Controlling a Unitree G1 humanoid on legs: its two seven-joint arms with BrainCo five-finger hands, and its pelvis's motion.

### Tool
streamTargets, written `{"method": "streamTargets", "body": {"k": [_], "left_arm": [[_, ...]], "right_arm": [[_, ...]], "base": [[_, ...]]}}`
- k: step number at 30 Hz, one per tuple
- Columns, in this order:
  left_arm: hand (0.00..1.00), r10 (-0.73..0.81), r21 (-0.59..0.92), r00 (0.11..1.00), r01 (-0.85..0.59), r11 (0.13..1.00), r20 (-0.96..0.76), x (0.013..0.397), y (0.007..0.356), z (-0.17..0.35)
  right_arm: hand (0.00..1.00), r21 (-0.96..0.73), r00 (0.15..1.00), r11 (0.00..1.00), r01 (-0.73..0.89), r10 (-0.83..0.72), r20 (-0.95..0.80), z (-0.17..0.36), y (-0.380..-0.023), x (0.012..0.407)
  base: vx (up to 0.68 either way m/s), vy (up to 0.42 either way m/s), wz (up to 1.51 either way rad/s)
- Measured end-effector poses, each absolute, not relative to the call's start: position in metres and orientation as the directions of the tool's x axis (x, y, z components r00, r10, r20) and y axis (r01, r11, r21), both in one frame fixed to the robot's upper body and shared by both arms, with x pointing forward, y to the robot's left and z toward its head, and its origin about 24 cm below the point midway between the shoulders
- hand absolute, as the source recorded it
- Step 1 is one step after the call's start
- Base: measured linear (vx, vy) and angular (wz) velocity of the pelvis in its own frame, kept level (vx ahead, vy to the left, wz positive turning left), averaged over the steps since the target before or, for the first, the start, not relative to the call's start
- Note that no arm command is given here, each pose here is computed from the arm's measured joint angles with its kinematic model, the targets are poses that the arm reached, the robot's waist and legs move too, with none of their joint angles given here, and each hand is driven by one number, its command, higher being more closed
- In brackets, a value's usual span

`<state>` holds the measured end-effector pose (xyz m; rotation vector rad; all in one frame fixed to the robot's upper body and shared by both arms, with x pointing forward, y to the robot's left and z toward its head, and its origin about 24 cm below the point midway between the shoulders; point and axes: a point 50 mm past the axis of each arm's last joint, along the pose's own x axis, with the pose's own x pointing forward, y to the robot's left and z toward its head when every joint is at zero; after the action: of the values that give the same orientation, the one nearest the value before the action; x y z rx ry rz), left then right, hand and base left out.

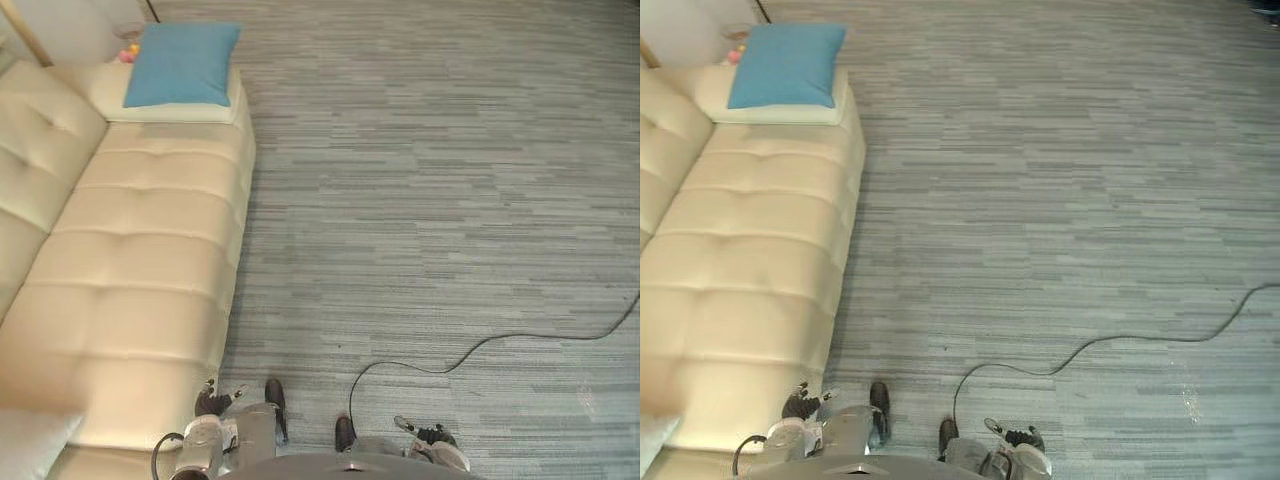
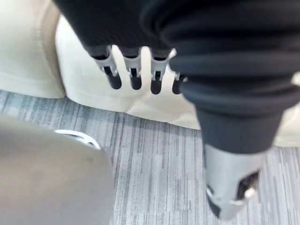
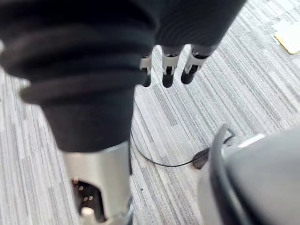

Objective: Pick up cushions and gather them together orderly.

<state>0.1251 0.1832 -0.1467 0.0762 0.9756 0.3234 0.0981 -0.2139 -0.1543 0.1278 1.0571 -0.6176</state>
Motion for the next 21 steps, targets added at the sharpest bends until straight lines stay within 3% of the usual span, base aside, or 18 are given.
{"method": "streamTargets", "body": {"k": [10,15,21], "left_arm": [[0.00,0.314,0.270,0.478,-0.161,0.949,-0.820,0.117,0.191,-0.152],[0.00,0.303,0.256,0.495,-0.162,0.953,-0.814,0.127,0.188,-0.150],[0.00,0.274,0.204,0.451,-0.198,0.959,-0.849,0.115,0.171,-0.156]], "right_arm": [[0.00,-0.161,0.431,0.868,0.469,-0.384,-0.816,-0.147,-0.213,0.125],[0.00,-0.134,0.462,0.871,0.473,-0.375,-0.804,-0.144,-0.209,0.136],[0.00,-0.144,0.458,0.828,0.542,-0.434,-0.776,-0.138,-0.228,0.135]], "base": [[0.40,0.091,-0.13],[0.42,-0.162,0.42],[0.54,-0.280,0.45]]}}
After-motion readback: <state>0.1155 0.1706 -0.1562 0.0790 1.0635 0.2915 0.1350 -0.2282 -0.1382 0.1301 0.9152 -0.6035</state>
